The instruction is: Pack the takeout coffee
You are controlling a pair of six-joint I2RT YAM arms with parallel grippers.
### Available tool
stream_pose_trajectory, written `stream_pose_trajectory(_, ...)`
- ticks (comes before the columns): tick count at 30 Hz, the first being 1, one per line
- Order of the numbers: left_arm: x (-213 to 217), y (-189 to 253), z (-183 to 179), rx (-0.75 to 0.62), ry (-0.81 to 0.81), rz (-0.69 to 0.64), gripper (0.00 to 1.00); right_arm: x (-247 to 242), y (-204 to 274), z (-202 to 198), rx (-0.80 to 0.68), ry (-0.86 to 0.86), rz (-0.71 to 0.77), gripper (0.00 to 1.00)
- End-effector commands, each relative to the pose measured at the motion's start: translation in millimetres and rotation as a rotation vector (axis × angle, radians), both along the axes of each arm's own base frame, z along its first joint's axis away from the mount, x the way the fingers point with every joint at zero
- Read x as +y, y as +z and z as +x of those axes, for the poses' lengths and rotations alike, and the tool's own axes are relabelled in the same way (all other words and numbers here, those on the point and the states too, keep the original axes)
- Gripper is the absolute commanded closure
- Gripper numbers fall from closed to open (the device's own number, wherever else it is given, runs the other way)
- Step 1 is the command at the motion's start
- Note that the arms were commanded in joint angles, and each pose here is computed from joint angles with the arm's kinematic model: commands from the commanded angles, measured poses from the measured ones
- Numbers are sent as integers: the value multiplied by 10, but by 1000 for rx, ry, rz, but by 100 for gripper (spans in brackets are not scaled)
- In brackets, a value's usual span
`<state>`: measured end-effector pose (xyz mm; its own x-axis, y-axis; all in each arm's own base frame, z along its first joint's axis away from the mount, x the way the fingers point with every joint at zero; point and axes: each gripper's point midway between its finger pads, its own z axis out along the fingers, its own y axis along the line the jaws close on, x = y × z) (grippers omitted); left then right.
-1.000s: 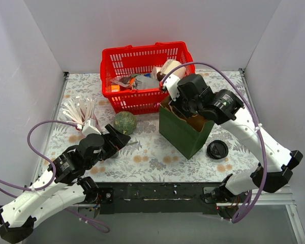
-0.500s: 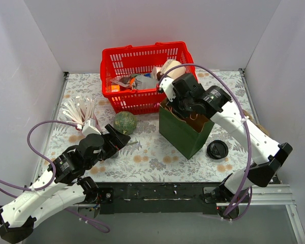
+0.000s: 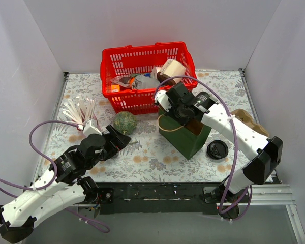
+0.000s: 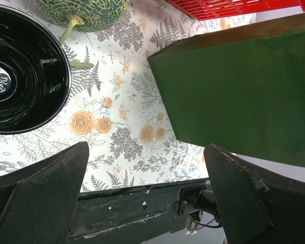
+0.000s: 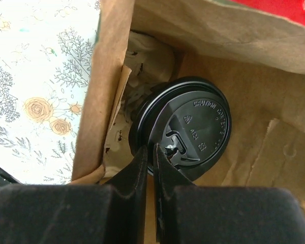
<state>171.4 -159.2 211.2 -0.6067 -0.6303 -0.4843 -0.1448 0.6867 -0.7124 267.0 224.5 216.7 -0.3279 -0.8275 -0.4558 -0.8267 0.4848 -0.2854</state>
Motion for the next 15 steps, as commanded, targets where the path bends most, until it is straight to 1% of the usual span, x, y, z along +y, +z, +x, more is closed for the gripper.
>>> stream_pose_trajectory(1, -8, -56, 9, 7, 0, 11, 2, 79, 40, 70, -59, 56, 34, 99)
stream_pose_trajectory(7, -9, -62, 3, 9, -2, 10, 2, 79, -7, 69, -87, 122, 28, 99)
stream_pose_trajectory(15, -13, -89, -5, 16, -5, 12, 2, 53, -34, 102, -98, 132, 9, 99)
